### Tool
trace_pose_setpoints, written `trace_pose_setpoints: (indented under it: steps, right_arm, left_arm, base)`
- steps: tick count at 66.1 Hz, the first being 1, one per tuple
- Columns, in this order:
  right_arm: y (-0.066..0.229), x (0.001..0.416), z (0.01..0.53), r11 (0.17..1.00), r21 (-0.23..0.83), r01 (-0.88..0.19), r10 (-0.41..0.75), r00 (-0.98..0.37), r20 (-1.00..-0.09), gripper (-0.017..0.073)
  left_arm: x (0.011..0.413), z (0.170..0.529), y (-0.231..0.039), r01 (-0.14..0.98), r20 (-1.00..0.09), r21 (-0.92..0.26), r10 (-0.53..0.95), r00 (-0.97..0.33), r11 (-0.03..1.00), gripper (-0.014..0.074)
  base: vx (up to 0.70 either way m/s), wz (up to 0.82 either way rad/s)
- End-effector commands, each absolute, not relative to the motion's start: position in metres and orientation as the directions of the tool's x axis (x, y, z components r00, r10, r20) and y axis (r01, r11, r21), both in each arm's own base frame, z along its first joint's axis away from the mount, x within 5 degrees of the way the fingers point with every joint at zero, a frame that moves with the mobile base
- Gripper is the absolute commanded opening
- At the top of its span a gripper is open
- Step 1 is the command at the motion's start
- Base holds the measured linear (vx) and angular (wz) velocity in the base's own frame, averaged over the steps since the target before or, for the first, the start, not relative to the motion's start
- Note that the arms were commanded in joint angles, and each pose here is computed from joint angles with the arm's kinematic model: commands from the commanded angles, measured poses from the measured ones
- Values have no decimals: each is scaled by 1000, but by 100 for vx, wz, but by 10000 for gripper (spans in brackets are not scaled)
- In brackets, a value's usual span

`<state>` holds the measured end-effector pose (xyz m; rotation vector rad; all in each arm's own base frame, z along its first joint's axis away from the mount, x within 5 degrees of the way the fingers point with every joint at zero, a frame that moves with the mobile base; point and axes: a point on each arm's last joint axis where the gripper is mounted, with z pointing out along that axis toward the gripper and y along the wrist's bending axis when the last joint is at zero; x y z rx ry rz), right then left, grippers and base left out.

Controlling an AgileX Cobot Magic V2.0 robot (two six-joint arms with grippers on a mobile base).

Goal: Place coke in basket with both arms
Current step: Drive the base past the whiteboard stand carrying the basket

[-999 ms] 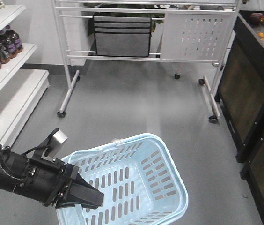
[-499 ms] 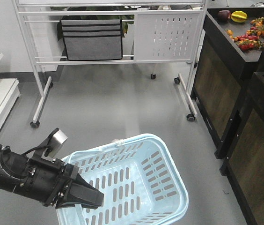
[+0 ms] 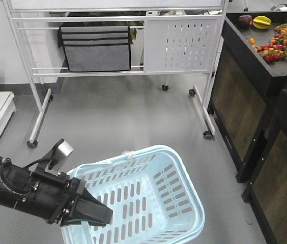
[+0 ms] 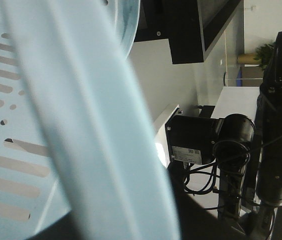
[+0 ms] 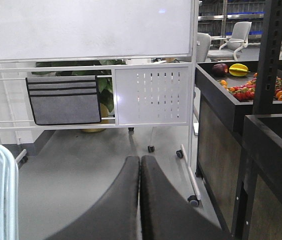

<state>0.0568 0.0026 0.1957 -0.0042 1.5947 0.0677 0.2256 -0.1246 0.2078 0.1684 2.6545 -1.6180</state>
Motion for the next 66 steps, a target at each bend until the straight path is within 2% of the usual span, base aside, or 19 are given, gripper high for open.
trace_pose_setpoints:
  steps: [1, 66]
  right_arm:
    - [2, 56, 200, 999, 28, -44, 30, 60, -998, -10]
    - [2, 56, 200, 999, 28, -44, 30, 60, -998, -10]
  left_arm:
    - [225, 230, -129, 146, -130, -922, 68, -989, 359, -6]
    - [225, 230, -129, 146, -130, -922, 68, -989, 359, -6]
  base:
    - [20, 0]
    - [21, -1]
